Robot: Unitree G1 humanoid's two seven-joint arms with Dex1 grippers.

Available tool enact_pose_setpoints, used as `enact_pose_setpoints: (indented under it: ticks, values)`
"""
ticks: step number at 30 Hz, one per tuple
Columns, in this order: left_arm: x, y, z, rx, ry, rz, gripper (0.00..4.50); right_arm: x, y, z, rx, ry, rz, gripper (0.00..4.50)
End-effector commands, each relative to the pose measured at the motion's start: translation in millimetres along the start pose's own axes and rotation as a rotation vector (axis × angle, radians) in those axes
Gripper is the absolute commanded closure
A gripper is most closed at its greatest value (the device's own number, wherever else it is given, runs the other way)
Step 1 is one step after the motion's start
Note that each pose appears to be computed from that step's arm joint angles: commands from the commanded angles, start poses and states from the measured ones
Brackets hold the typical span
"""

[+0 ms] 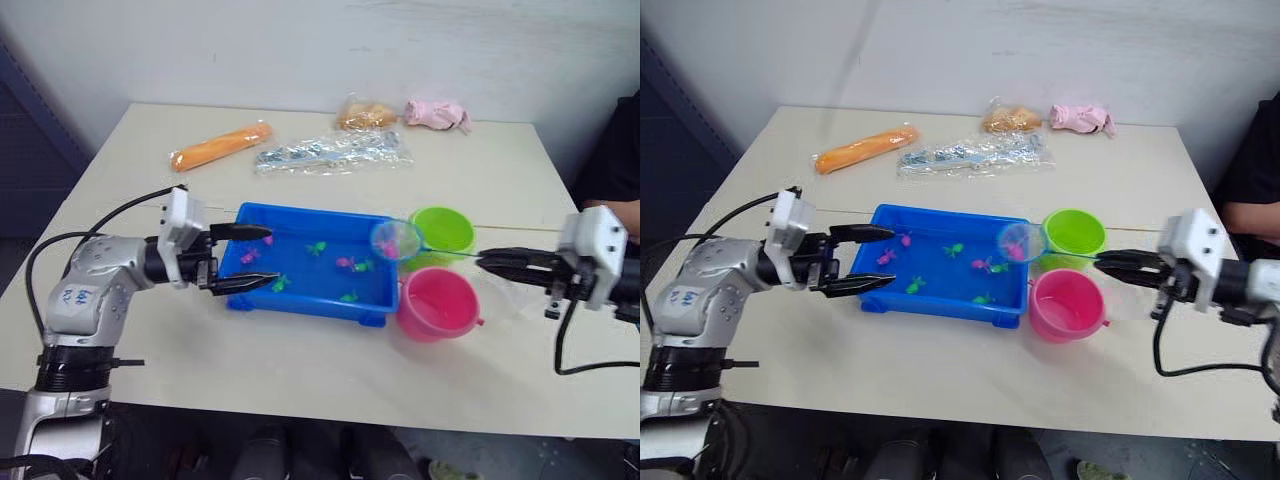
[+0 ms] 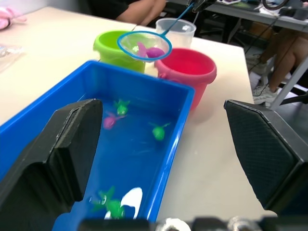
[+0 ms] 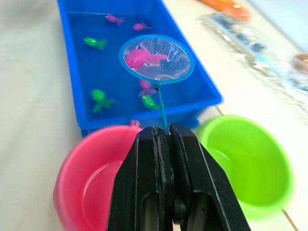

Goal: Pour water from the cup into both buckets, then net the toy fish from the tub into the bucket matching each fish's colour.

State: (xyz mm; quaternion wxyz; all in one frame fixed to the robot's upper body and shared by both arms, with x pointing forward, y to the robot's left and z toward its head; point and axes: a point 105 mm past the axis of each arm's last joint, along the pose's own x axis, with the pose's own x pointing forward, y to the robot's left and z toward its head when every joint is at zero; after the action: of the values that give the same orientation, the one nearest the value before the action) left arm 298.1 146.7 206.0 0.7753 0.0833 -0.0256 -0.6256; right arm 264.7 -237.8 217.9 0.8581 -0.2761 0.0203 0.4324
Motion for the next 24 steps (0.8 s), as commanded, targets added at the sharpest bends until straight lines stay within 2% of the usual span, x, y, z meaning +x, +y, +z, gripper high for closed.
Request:
enact_pose_setpoints:
  ticks: [1,7,14,24]
  values:
    - [13,-3,9,0.034,-0.029,-0.058,0.14,-29,3,7,-0.090,0.025,-0.109,4.50]
    - [22,0,7,0.023,-0.036,-0.095,0.14,-49,22,-8,-0.135,0.063,-0.204,4.50]
    - [27,1,5,0.021,-0.041,-0.110,0.14,-50,40,-27,-0.223,0.093,-0.232,4.50]
    - [30,-2,3,0.013,-0.046,-0.109,0.14,-57,58,-51,-0.527,0.160,-0.260,4.50]
